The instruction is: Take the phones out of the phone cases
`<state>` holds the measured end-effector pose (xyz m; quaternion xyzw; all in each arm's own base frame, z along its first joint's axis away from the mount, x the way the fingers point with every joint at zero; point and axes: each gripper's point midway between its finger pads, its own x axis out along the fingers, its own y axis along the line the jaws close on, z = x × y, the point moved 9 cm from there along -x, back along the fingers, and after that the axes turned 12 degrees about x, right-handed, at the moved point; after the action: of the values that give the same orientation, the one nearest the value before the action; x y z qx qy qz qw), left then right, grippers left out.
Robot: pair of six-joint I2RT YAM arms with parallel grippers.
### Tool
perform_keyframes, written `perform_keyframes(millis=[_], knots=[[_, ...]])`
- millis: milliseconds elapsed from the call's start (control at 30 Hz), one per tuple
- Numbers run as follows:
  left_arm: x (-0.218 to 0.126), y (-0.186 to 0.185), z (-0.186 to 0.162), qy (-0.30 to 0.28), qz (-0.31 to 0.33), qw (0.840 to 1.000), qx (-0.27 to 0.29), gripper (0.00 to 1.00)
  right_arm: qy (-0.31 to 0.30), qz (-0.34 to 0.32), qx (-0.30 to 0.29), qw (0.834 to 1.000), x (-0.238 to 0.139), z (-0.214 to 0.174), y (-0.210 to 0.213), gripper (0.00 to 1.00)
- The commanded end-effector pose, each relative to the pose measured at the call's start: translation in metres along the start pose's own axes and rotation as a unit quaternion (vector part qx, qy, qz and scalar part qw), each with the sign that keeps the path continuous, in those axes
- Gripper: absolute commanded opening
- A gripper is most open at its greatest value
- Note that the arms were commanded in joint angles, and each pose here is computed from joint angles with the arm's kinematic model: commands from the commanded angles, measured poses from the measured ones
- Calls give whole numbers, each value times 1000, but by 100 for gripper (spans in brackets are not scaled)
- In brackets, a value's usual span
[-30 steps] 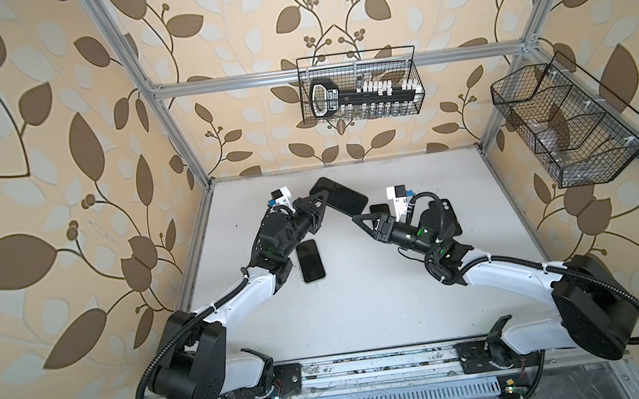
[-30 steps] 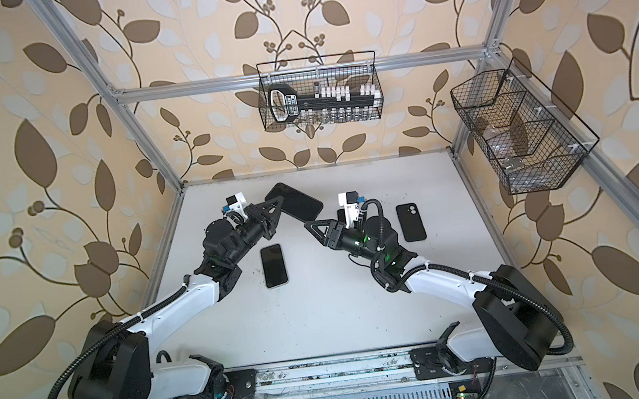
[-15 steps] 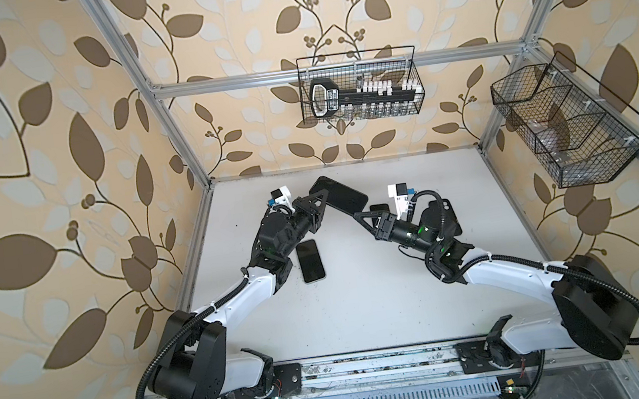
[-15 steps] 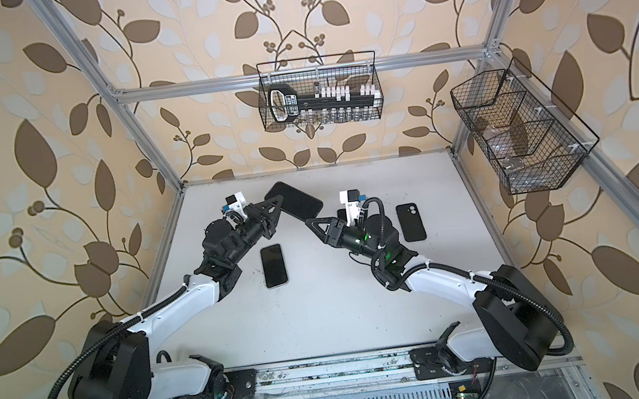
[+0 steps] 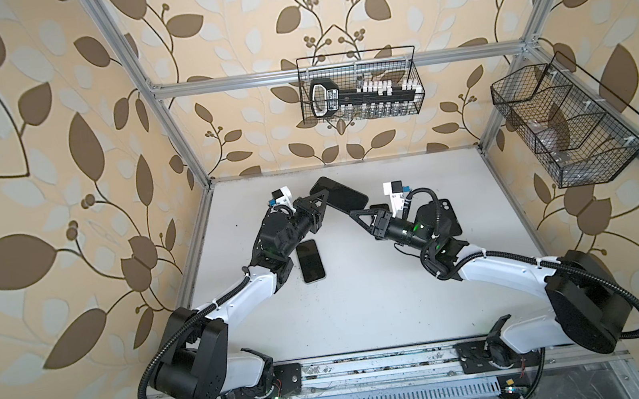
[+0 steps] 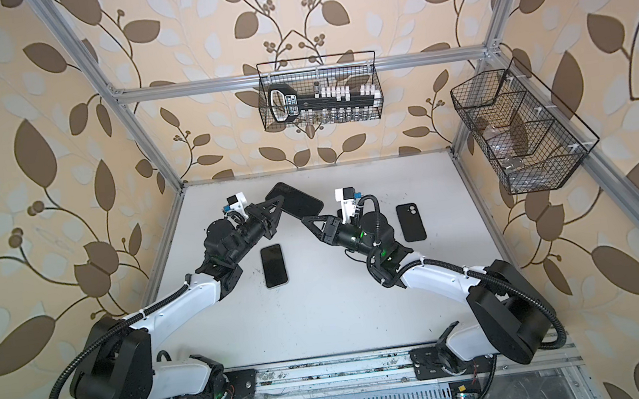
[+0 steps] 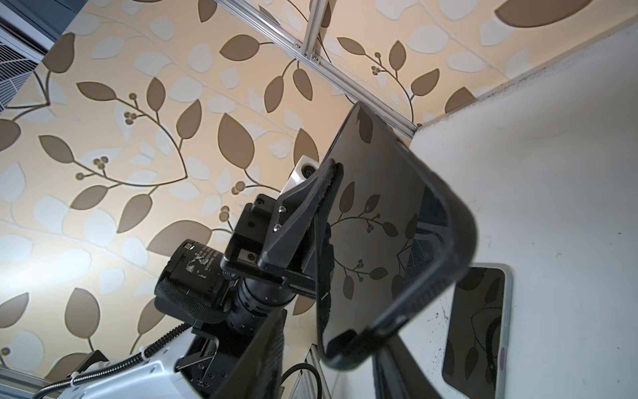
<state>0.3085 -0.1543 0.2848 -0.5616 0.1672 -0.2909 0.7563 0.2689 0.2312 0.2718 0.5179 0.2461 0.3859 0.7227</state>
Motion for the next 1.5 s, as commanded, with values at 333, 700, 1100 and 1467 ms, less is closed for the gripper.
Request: perform_keyframes(millis=[333, 700, 1100, 1467], knots=[[-1, -30, 12, -29, -79, 996, 13, 0, 1, 31, 0, 1000, 12, 3, 12, 23], [-1, -32, 13, -29, -81, 996, 10, 0, 3, 23, -1, 1000, 14, 1, 8, 11], [0, -29, 13, -28, -66, 997, -26, 0, 6, -1, -52, 999, 15, -3, -2, 4], [-2, -29, 13, -21, -34, 996, -81, 0, -3, -48, -183, 982, 6, -14, -6, 5]])
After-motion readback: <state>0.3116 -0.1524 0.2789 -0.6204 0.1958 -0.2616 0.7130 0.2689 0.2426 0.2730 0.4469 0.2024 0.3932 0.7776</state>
